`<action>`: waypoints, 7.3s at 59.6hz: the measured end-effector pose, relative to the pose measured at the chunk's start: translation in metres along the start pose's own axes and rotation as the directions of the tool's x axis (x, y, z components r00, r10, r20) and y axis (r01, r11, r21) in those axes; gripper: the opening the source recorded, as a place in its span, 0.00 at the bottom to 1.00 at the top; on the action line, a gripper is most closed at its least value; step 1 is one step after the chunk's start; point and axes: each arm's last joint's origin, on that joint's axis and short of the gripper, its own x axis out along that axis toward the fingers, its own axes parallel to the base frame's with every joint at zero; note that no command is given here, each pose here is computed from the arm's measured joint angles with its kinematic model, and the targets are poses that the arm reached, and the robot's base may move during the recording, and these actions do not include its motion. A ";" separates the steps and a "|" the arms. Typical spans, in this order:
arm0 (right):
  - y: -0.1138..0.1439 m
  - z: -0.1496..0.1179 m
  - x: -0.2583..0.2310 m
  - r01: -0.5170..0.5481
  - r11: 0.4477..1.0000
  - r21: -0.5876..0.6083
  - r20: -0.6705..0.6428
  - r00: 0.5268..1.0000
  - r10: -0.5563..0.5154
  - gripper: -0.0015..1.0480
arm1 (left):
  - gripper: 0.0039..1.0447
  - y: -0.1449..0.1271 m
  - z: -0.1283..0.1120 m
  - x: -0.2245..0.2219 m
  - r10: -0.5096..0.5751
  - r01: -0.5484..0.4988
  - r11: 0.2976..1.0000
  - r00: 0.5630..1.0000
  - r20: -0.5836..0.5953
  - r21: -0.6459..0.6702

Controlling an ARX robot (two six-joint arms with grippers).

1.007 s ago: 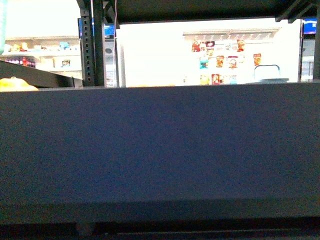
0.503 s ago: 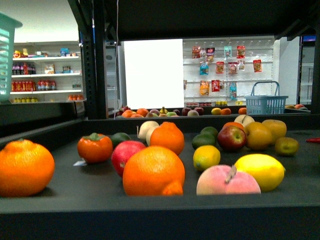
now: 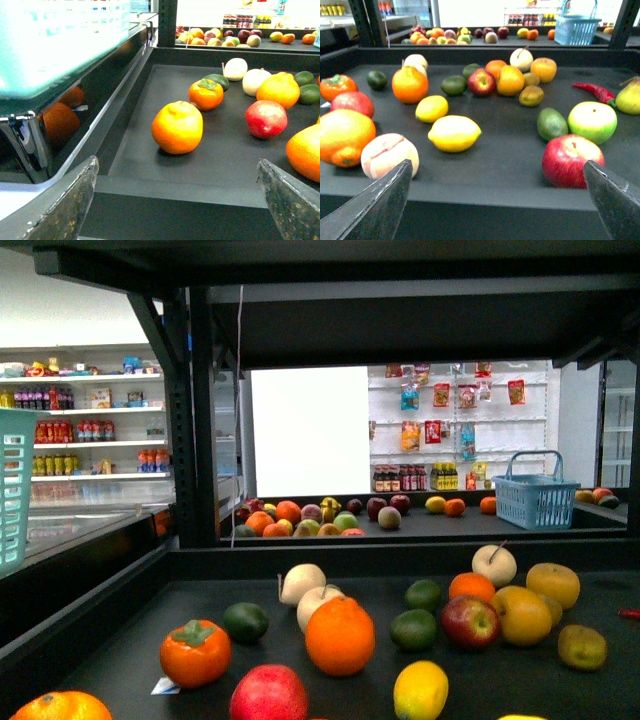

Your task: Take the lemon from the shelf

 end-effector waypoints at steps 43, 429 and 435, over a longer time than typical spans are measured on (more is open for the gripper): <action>0.000 0.000 0.000 0.002 1.000 0.000 0.000 1.000 -0.002 0.98 | 0.93 0.000 0.000 0.000 0.001 -0.001 1.000 1.000 0.000 0.000; -0.030 -0.262 0.313 -0.841 0.437 -0.319 -0.628 0.533 0.568 0.98 | 0.09 -0.145 0.085 0.241 -0.920 0.511 0.327 0.364 -0.145 -0.795; -0.029 -0.265 0.317 -0.838 0.436 -0.329 -0.622 0.540 0.567 0.98 | 0.09 -0.145 0.085 0.241 -0.920 0.511 0.327 0.364 -0.145 -0.795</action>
